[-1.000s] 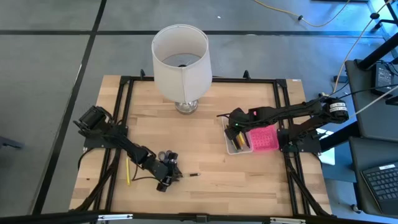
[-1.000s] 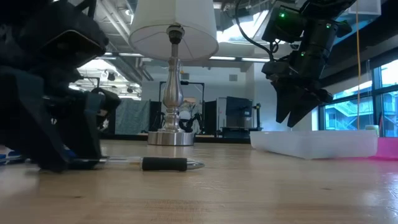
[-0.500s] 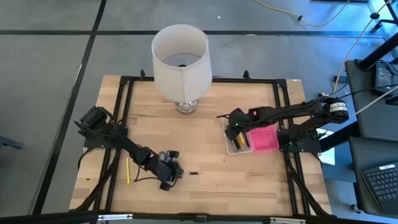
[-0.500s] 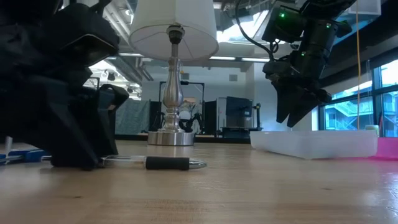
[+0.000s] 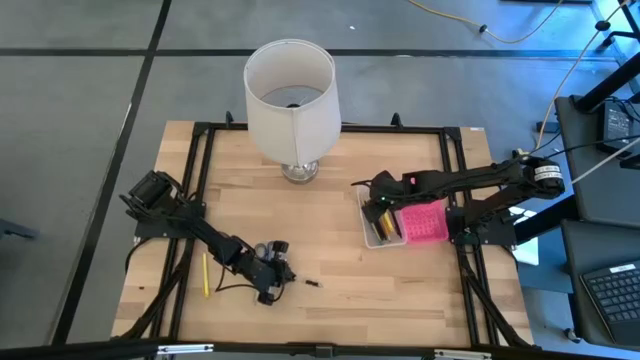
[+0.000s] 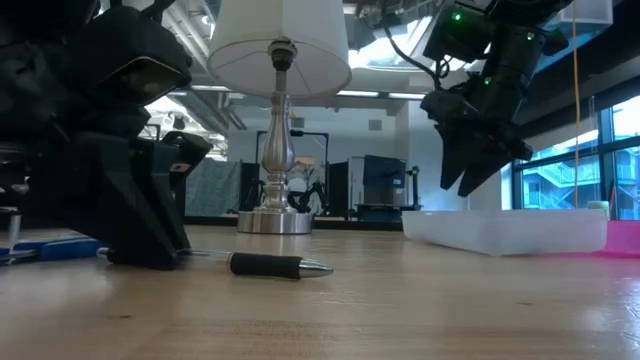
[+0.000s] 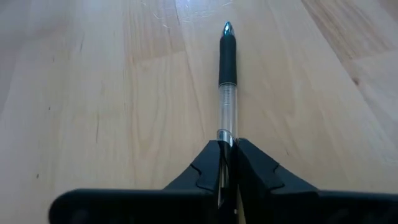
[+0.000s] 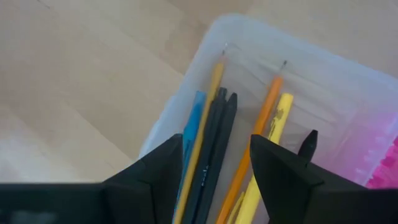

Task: Pick & place school supplies into a supply box
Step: Put the black transparent pen into the supply box

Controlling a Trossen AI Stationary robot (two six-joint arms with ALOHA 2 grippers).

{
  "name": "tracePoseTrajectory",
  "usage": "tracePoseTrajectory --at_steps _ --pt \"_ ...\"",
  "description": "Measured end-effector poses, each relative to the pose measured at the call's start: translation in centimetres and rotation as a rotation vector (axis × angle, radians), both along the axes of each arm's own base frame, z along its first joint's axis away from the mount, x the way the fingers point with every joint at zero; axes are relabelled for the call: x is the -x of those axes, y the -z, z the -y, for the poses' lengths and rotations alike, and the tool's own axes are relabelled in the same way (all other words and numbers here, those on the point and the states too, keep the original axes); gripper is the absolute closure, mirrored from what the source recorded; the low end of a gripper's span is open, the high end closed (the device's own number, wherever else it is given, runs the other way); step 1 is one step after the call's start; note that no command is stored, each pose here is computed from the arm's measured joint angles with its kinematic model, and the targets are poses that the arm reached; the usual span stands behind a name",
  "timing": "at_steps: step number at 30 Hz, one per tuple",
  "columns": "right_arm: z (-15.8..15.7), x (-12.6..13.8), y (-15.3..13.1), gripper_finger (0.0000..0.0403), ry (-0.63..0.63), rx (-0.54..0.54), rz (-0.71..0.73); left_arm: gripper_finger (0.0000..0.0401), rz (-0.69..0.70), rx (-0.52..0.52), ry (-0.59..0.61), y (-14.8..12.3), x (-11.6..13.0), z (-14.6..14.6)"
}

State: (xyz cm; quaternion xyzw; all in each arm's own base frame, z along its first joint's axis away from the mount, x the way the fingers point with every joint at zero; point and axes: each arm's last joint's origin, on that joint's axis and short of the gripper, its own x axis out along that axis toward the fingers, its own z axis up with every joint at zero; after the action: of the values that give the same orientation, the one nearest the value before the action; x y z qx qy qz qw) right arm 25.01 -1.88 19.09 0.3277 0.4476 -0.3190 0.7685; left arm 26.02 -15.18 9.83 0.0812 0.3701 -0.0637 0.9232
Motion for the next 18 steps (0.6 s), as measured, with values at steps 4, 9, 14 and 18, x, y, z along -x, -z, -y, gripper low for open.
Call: tracePoseTrajectory --at_steps 4,9,14,18 --pt "-0.1 0.4 -1.1 0.0212 -0.009 0.005 0.052 0.0367 0.016 -0.003 -0.010 0.0 -0.1 0.0" --pt "-0.8 0.2 -2.6 0.0212 -0.103 0.001 0.172 0.0365 0.054 -0.026 0.008 -0.2 -0.3 0.0" --pt "-2.5 -1.4 -4.0 0.0212 -0.325 -0.067 0.390 0.0371 0.080 -0.024 -0.013 -0.5 -1.1 -0.7" --pt "-4.0 -2.4 -5.1 0.0212 -0.465 -0.070 0.548 0.0368 0.105 -0.031 -0.012 -1.1 -2.2 -1.3"
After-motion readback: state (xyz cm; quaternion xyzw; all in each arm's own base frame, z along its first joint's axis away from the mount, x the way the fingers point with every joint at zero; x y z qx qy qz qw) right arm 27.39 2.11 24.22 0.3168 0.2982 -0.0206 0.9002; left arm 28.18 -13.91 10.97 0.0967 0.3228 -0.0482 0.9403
